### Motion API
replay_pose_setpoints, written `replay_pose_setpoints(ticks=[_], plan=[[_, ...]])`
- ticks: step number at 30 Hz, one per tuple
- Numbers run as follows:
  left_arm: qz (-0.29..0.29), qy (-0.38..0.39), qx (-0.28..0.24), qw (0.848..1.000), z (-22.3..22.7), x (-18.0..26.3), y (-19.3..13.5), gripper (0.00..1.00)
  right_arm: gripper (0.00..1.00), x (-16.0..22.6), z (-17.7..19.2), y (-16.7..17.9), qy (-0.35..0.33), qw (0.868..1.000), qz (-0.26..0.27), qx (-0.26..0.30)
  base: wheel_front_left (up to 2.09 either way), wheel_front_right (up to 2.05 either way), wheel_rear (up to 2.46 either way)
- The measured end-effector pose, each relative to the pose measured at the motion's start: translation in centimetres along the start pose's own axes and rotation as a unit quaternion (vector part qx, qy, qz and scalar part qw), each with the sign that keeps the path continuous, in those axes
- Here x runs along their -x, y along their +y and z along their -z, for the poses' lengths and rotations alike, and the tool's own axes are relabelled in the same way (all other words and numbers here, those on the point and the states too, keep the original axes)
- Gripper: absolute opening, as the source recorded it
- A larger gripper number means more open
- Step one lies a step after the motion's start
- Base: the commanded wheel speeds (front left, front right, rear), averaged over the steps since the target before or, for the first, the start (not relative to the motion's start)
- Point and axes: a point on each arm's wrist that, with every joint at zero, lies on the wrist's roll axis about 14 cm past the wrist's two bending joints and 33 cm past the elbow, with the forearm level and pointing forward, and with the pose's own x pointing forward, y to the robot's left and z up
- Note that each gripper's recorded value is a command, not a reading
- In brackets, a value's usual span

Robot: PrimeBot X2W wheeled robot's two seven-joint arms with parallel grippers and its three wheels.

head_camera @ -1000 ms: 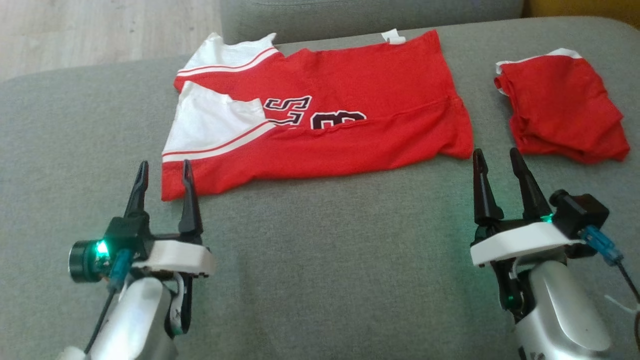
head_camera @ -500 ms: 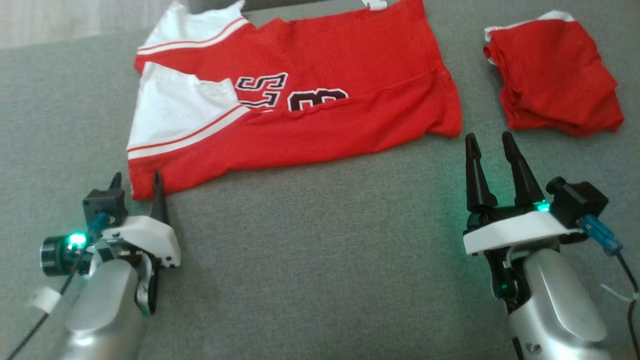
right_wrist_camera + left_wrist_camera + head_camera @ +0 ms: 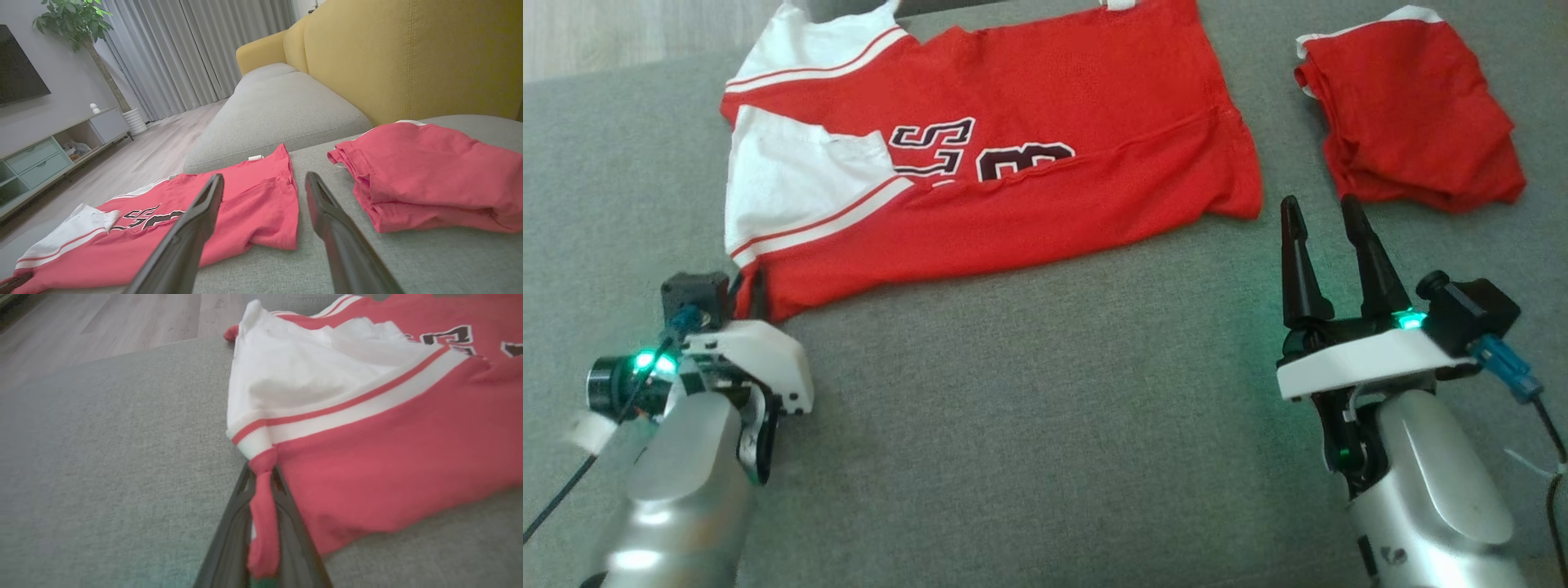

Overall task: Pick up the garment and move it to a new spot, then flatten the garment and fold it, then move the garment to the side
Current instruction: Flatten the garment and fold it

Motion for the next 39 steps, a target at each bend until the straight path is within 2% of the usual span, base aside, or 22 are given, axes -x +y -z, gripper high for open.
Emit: replay_pose_setpoints(ticks=[5,9,13,22,29,30,31,34,39], plan=[[-0.009,-0.072,-0.001,0.997,-2.3,0.9,0.5,0.0,1.0,-0.1,0.7,0.5,0.013,1.0,-0.008,0.013,0.0,0.0,0.0],[0.004,-0.157,-0.008,0.988,-6.3,1.8,-0.3,0.0,1.0,-0.8,1.8,-0.1,0.047,0.998,-0.003,0.035,0.0,0.0,0.0],[0.017,-0.203,-0.016,0.979,-8.8,2.4,-1.0,0.0,1.0,-2.6,2.5,-0.7,0.086,0.995,0.005,0.045,0.0,0.0,0.0],[0.029,-0.224,-0.028,0.974,-9.5,3.0,-1.6,0.0,1.0,-4.7,6.4,-2.6,0.197,0.979,0.039,0.039,0.0,0.0,0.0],[0.034,-0.223,-0.03,0.974,-9.1,3.2,-1.8,0.0,1.0,-5.9,8.9,-2.3,0.262,0.963,0.038,0.05,0.0,0.0,0.0],[0.033,-0.223,-0.032,0.974,-9.0,3.2,-1.7,0.0,0.64,-6.0,9.1,-2.2,0.27,0.961,0.035,0.054,0.0,0.0,0.0],[0.031,-0.223,-0.032,0.974,-9.0,3.2,-1.5,0.0,0.0,-6.2,9.2,-2.1,0.275,0.959,0.031,0.061,0.0,0.0,0.0],[0.03,-0.222,-0.033,0.974,-9.0,3.2,-1.4,0.0,0.0,-6.5,8.9,-2.1,0.28,0.953,0.019,0.11,0.0,0.0,0.0],[0.025,-0.218,-0.037,0.975,-8.9,3.8,-1.2,0.0,0.0,-6.0,7.7,-2.8,0.262,0.958,0.033,0.114,0.0,0.0,0.0]])
